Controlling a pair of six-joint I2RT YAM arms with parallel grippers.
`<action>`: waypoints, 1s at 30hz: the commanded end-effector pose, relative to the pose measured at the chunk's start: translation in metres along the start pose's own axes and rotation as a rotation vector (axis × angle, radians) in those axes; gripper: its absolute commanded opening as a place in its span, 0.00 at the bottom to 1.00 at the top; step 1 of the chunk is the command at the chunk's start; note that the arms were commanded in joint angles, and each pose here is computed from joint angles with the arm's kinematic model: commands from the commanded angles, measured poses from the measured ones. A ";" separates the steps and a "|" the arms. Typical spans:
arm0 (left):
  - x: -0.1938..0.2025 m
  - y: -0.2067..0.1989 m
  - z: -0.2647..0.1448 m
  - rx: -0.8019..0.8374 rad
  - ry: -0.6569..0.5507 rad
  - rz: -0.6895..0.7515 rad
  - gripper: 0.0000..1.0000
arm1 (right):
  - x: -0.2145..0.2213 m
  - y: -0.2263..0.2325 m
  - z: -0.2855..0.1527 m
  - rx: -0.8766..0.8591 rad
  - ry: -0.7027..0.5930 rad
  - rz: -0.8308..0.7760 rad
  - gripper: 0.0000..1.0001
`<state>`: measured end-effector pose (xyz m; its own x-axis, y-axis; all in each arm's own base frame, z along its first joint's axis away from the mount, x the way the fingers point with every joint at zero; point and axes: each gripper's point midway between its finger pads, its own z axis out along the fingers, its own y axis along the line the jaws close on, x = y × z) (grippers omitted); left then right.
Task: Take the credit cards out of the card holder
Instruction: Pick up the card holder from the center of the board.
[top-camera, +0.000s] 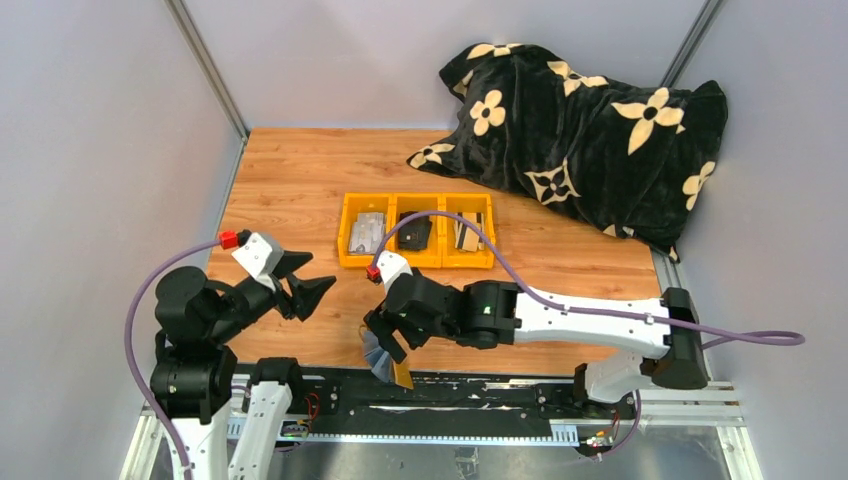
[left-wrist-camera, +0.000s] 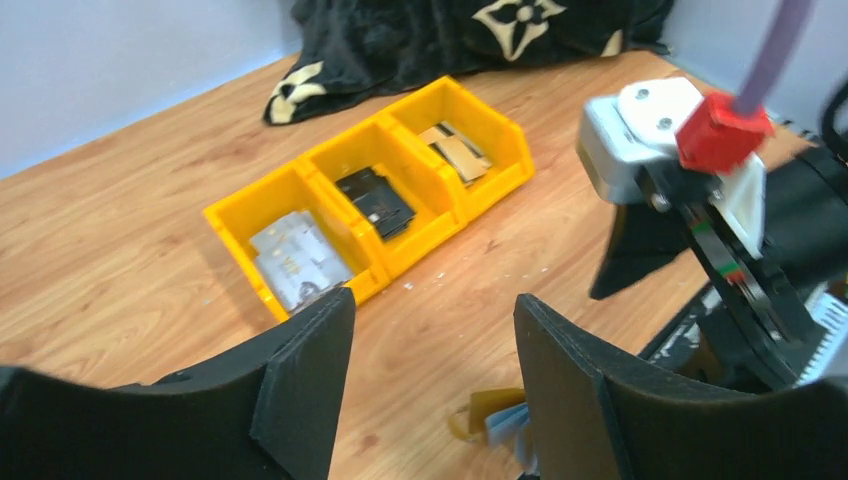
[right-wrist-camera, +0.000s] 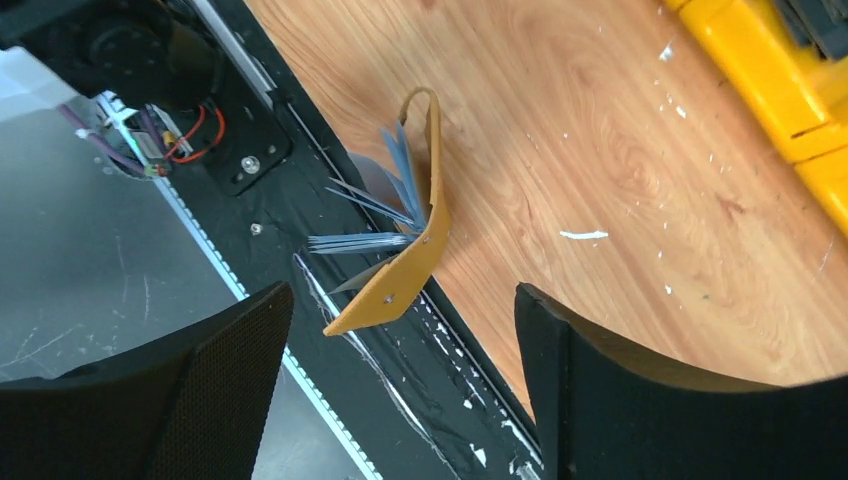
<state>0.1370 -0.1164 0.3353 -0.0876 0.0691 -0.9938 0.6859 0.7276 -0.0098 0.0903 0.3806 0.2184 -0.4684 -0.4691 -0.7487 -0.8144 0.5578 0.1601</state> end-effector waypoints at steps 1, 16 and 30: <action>0.011 0.034 0.006 -0.134 0.065 -0.005 0.70 | 0.025 -0.003 0.013 0.096 0.075 0.041 0.85; 0.022 0.065 -0.002 -0.312 0.122 -0.018 0.82 | 0.053 -0.002 0.068 0.246 0.204 0.016 0.90; 0.024 0.071 -0.005 -0.355 0.146 -0.030 0.82 | 0.044 0.008 0.081 0.185 0.176 0.075 0.88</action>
<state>0.1809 -0.0632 0.3094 -0.2185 0.1092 -0.9697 0.4076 0.9131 0.0109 0.0890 0.4143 0.1358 -0.5674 -0.5397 -0.6219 -0.7210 0.6904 0.0586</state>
